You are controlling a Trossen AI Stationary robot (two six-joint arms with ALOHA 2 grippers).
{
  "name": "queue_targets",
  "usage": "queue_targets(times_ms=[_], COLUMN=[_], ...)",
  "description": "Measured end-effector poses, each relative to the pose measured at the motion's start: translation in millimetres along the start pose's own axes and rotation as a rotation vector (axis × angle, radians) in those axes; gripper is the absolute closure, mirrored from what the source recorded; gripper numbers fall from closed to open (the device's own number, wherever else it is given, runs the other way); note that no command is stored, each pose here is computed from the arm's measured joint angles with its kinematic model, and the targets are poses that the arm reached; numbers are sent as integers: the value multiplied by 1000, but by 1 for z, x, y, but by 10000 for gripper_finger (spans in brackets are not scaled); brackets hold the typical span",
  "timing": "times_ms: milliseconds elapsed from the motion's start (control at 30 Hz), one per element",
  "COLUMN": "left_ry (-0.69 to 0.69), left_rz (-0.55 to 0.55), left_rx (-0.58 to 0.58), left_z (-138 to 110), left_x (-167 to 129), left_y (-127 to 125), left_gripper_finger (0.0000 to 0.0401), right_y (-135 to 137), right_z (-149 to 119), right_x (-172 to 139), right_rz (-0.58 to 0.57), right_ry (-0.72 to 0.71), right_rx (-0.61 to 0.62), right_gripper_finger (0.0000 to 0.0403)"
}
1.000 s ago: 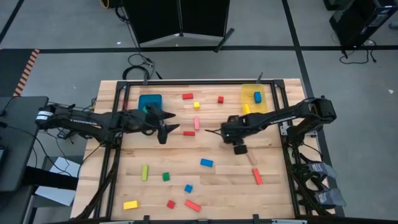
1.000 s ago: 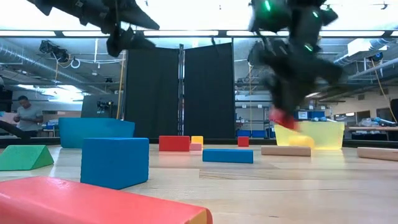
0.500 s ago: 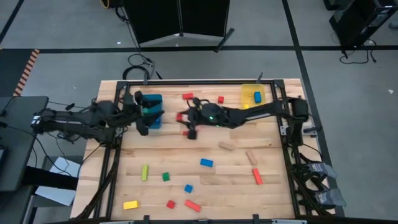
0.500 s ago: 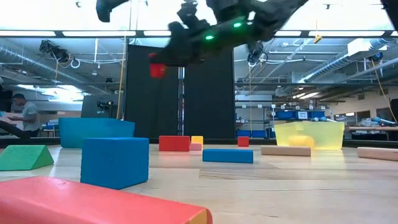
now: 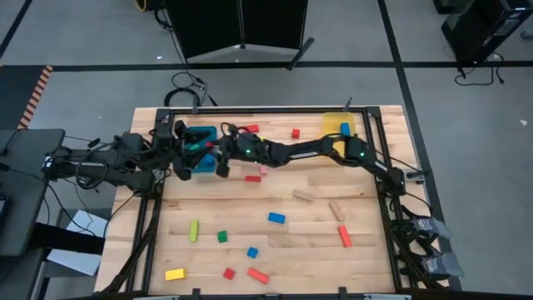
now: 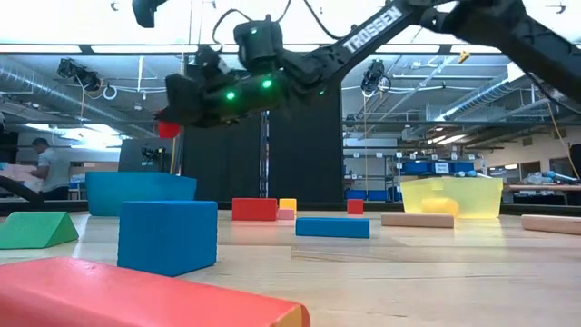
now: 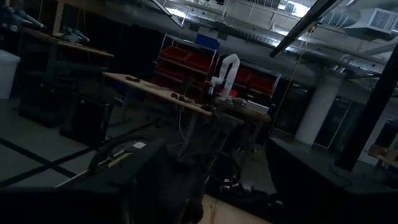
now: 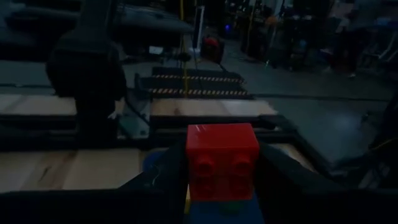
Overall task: Sort blocks by size
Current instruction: Put the small red game piece into the blue bin, then put the large red block into the yellow bin
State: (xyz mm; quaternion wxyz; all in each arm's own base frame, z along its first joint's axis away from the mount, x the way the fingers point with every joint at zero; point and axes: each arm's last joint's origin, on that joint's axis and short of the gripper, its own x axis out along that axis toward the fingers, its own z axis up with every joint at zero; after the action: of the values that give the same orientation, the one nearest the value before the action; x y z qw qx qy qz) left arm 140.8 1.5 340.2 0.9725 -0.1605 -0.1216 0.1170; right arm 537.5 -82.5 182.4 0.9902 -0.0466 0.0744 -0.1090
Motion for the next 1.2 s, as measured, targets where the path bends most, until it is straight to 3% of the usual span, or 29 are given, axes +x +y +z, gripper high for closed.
queue_targets(times_ms=[433, 500, 633, 767, 967, 1200], left_ry=[2, 4, 14, 48, 174, 478], left_rz=[-4, -4, -2, 8, 61, 269], left_rx=[-3, -3, 0, 10, 29, 139], left_z=[0, 0, -1, -5, -19, -67], left_x=[0, 0, 0, 0, 1, 22], left_y=[0, 0, 0, 1, 5, 18], left_gripper_finger=[119, 119, 119, 119, 119, 134], right_y=[-4, -5, -9, -13, -16, -23], right_z=[-24, -23, -17, -2, 10, 3], right_x=[43, 44, 42, 35, -7, -125], right_rz=[17, 15, 8, -43, -52, -116], right_ry=[12, 6, 11, -46, -86, -154], right_rx=[105, 107, 112, 101, 53, 21], right_gripper_finger=[249, 213, 105, 76, 132, 183])
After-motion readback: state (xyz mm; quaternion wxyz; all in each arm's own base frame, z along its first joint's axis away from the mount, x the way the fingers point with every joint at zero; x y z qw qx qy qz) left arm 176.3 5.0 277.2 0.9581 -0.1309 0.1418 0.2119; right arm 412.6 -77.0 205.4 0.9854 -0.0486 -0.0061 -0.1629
